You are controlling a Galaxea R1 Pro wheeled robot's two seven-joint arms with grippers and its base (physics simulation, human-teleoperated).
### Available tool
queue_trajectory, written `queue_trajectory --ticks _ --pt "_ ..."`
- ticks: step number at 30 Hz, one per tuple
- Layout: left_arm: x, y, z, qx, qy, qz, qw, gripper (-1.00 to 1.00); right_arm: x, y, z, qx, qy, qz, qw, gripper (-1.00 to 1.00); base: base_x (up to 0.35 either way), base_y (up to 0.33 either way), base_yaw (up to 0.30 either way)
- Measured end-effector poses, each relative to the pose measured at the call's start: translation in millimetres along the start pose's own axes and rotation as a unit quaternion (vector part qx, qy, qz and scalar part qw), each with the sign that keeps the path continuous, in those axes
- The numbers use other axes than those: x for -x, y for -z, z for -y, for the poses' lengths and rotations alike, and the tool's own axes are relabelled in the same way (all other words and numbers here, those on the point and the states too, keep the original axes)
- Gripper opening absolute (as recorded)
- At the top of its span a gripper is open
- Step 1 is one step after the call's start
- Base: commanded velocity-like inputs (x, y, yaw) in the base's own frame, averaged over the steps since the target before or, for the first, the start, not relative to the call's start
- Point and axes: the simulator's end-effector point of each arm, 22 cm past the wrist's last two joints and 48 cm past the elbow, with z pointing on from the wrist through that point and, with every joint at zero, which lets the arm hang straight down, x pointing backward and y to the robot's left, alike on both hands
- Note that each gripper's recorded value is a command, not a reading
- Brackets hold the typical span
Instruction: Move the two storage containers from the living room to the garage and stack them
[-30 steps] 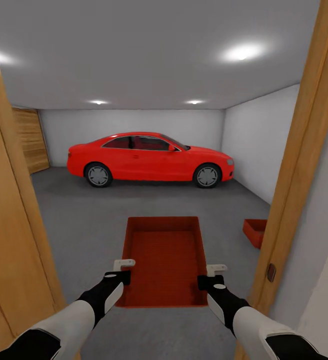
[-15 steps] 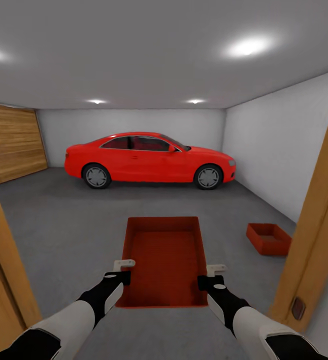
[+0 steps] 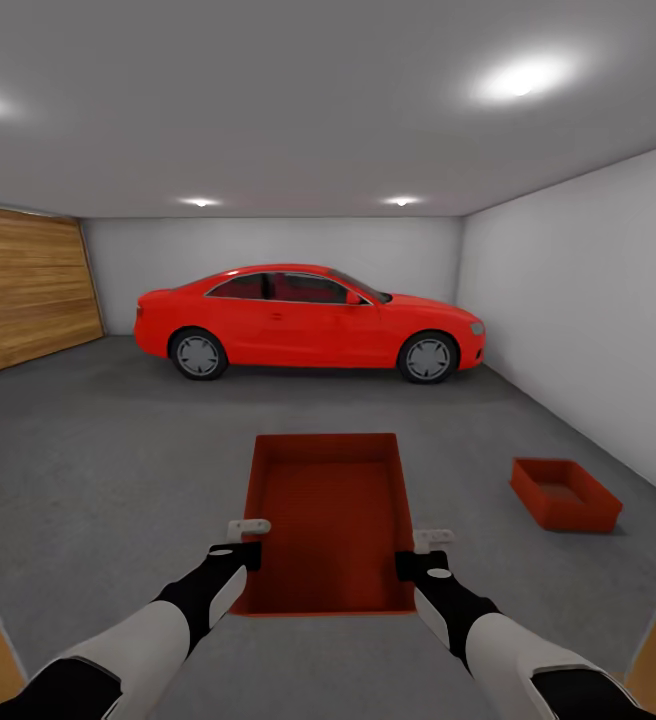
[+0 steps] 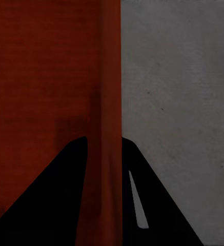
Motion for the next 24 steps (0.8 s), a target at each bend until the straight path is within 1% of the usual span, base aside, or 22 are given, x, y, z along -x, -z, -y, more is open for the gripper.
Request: queue_trajectory --ticks 24 --pt "0.7 0.0 0.0 0.000 0.001 0.002 1.0000 -1.00 1.1 0.0 0.1 0.000 0.000 0.002 1.0000 -1.00 0.321 0.000 0.002"
